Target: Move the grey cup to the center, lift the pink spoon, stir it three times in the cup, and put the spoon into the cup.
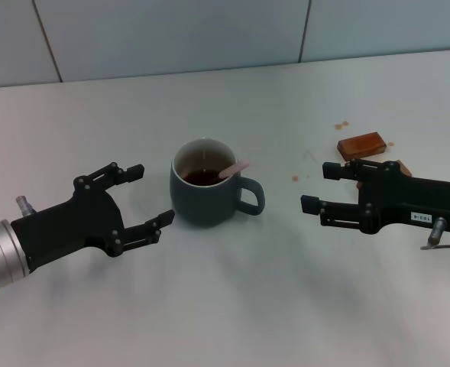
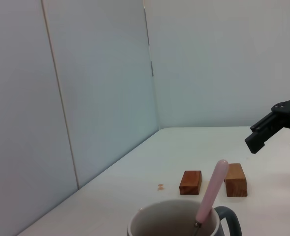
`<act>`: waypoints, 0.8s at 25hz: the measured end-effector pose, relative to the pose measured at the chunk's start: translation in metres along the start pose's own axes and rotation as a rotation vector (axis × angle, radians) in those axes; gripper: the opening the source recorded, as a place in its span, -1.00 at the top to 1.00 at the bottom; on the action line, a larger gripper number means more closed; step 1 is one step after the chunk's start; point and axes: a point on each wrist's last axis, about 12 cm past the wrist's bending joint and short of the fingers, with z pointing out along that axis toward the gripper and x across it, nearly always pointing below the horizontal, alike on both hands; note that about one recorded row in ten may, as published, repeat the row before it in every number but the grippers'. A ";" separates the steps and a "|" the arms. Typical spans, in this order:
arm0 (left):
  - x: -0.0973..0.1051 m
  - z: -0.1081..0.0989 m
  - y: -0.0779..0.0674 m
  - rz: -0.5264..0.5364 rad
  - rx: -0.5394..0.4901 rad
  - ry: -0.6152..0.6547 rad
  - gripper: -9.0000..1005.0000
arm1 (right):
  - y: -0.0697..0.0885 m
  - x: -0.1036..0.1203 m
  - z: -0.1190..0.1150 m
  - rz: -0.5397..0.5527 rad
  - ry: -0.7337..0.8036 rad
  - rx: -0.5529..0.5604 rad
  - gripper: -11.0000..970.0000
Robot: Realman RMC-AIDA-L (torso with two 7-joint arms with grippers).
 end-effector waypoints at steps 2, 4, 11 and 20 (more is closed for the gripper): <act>0.000 0.000 0.000 -0.001 -0.002 0.000 -0.67 | 0.000 0.000 0.000 0.010 0.000 0.000 -0.58; 0.000 -0.001 0.000 -0.001 -0.002 0.000 -0.67 | 0.000 -0.001 0.000 0.012 -0.001 0.000 -0.58; 0.001 -0.001 0.000 -0.001 -0.002 0.002 -0.67 | -0.001 -0.002 0.001 0.011 -0.002 -0.003 -0.58; 0.001 -0.001 0.000 -0.004 -0.003 0.001 -0.67 | -0.002 0.000 0.001 0.015 -0.007 0.006 -0.58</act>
